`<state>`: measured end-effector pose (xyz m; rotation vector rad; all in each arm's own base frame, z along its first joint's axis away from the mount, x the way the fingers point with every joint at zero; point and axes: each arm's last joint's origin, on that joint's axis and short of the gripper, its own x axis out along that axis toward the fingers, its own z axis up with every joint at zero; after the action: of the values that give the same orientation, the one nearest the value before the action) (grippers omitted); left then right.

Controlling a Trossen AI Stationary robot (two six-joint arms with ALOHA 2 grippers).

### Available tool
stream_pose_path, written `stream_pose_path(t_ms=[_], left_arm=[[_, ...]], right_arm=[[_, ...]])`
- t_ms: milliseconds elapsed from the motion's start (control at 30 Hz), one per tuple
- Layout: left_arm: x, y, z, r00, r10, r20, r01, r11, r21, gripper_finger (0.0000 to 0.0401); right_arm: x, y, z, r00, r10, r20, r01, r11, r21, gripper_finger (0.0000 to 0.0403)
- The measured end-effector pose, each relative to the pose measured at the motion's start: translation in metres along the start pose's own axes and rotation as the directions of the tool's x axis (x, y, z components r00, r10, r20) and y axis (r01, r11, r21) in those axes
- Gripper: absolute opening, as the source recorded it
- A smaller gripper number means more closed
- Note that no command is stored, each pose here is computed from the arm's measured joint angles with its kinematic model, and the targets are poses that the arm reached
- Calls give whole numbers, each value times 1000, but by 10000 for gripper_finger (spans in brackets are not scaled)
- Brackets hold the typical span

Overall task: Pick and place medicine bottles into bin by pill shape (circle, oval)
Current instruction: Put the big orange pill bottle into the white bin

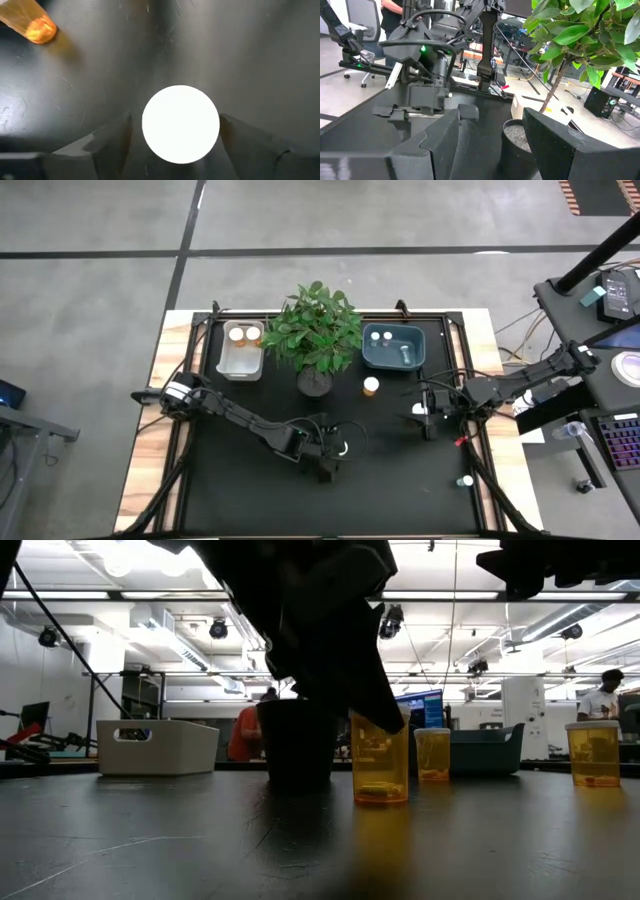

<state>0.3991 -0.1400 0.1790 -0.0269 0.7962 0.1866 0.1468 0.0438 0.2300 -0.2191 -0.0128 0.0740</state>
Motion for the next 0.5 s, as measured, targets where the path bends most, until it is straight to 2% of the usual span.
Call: stream_pose_path(t_ms=[233, 433, 500], left_arm=[[0, 0, 0, 1000, 2, 0, -2, 1000, 11, 183], [-3, 0, 0, 1000, 4, -10, -4, 1000, 29, 178], [-12, 3, 1, 999, 11, -30, -9, 999, 51, 178]], right_arm=[[0, 0, 0, 1000, 0, -1, 0, 1000, 0, 210], [0, 0, 0, 1000, 0, -2, 0, 1000, 0, 210], [0, 0, -1, 1000, 2, -7, -2, 1000, -2, 210]])
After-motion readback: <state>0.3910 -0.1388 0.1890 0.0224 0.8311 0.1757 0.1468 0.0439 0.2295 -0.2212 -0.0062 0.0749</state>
